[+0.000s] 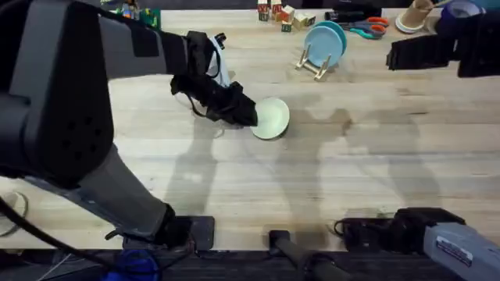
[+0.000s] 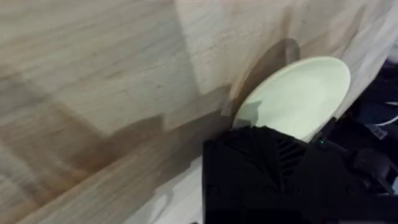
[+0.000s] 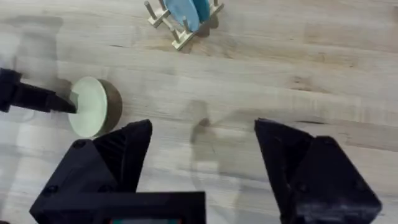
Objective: Pick up the plates from the table one by one and place each into a slot on the dish rack.
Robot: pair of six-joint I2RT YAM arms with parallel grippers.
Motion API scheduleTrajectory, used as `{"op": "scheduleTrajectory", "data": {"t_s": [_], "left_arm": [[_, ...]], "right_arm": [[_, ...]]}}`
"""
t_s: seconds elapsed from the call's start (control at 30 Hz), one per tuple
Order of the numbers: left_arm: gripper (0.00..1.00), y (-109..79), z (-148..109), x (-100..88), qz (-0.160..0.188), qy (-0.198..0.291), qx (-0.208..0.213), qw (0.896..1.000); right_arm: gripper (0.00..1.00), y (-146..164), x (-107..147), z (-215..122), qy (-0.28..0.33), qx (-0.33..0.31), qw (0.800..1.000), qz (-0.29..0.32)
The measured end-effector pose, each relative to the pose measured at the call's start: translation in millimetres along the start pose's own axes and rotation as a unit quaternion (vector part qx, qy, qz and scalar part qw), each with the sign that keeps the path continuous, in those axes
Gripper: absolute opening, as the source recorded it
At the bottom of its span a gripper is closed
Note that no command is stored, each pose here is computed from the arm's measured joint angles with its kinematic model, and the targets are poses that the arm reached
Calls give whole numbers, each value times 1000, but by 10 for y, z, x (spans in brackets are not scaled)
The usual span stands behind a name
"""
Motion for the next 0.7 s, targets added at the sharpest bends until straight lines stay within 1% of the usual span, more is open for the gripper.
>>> {"op": "scheduleTrajectory", "data": {"t_s": [0.7], "left_arm": [[43,1,6,0,-1,-1,2,1000]], "right_arm": [[993,0,0,0,0,0,1000,0]]}}
Point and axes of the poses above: each hand's point on the last joint's axis, 136 mm out from that joint toward the fingers, its own z axis out along the fingers, its own y axis along the line the jaws close on, x = y × z, the point moved 8 cm from there along -z, back along the fingers, and after that the axes turned 5 degrees about -z, right-handed, at the moved point
